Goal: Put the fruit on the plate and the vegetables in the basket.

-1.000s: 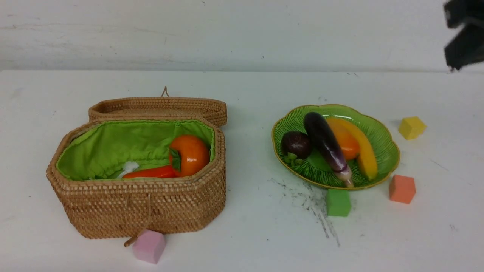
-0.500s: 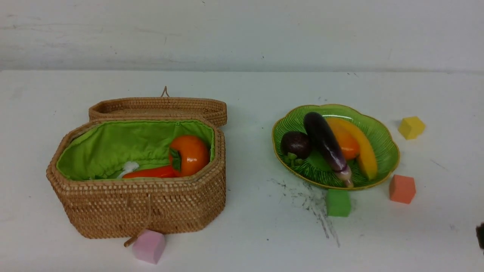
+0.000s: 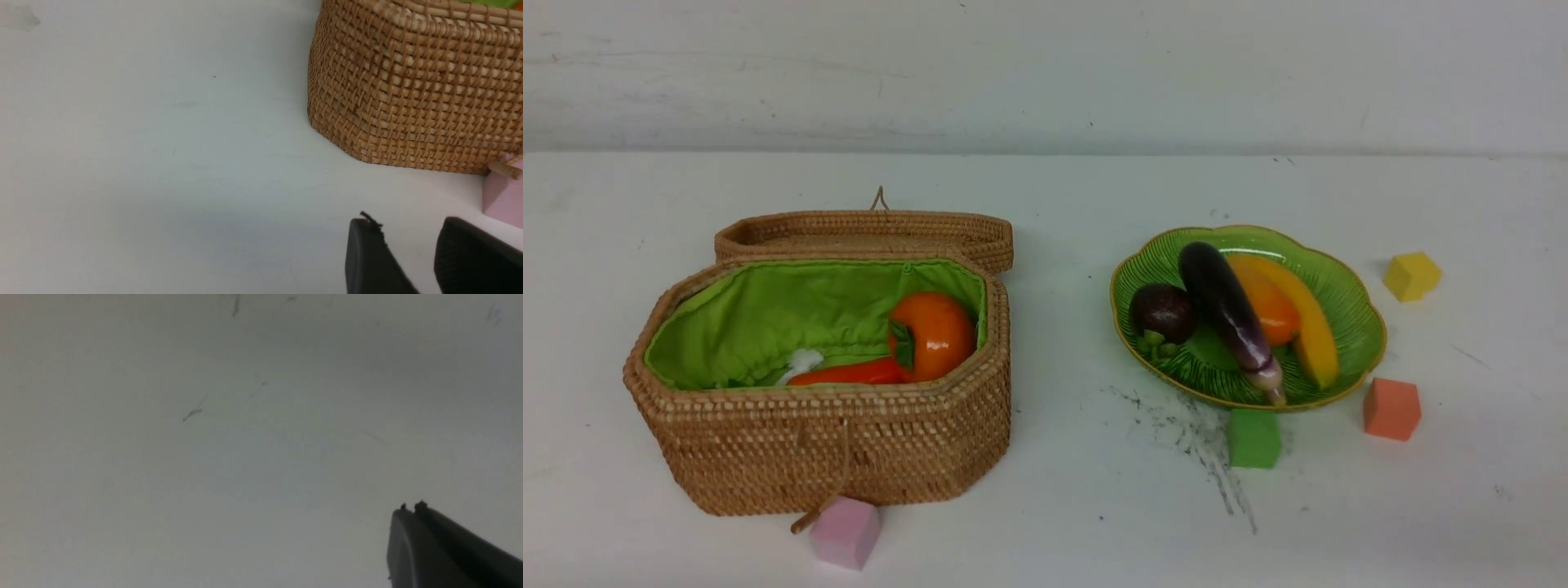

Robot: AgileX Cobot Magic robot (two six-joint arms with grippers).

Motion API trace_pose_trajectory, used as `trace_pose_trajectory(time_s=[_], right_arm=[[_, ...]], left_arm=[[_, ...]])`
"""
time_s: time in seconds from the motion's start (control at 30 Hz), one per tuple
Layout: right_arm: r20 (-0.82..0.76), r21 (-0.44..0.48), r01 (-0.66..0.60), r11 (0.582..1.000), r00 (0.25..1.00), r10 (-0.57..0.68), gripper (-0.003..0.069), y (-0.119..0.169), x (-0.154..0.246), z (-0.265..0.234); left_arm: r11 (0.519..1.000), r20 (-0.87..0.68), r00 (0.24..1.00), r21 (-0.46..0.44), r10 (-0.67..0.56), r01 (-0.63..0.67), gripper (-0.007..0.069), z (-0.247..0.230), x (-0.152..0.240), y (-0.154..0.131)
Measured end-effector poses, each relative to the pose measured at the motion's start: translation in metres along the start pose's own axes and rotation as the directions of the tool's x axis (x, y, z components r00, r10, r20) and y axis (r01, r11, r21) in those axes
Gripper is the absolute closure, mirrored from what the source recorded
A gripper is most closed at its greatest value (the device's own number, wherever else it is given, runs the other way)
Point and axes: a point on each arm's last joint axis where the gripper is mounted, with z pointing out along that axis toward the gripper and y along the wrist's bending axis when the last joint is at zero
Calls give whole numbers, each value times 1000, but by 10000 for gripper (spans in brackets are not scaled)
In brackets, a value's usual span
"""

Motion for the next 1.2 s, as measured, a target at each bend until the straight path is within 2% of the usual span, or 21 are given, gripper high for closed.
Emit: trace_pose_trajectory(time_s=[0.1, 0.13, 0.27, 0.4, 0.5, 0.57, 1.2], right_arm=[[197, 28, -51, 998, 979, 45, 660, -7, 4, -9], [211, 28, -55, 998, 976, 48, 660, -8, 5, -9], [512, 66, -136, 989, 855, 84, 660, -16, 40, -13], [652, 103, -193, 976, 754, 80, 659, -21, 84, 12], [649, 117, -223, 968, 755, 96, 656, -25, 105, 39], [585, 137, -253, 958, 801, 127, 655, -29, 125, 68], [611, 128, -262, 956, 781, 132, 642, -29, 124, 69]], left_arm=[[1000, 0, 1000, 0, 0, 0, 386, 0, 0, 0], [1000, 0, 1000, 0, 0, 0, 386, 0, 0, 0], [1000, 0, 1000, 0, 0, 0, 386, 0, 0, 0], [1000, 0, 1000, 0, 0, 0, 386, 0, 0, 0], [1000, -2, 1000, 0, 0, 0, 386, 0, 0, 0], [1000, -4, 1000, -1, 0, 0, 386, 0, 0, 0], [1000, -3, 1000, -1, 0, 0, 386, 0, 0, 0]])
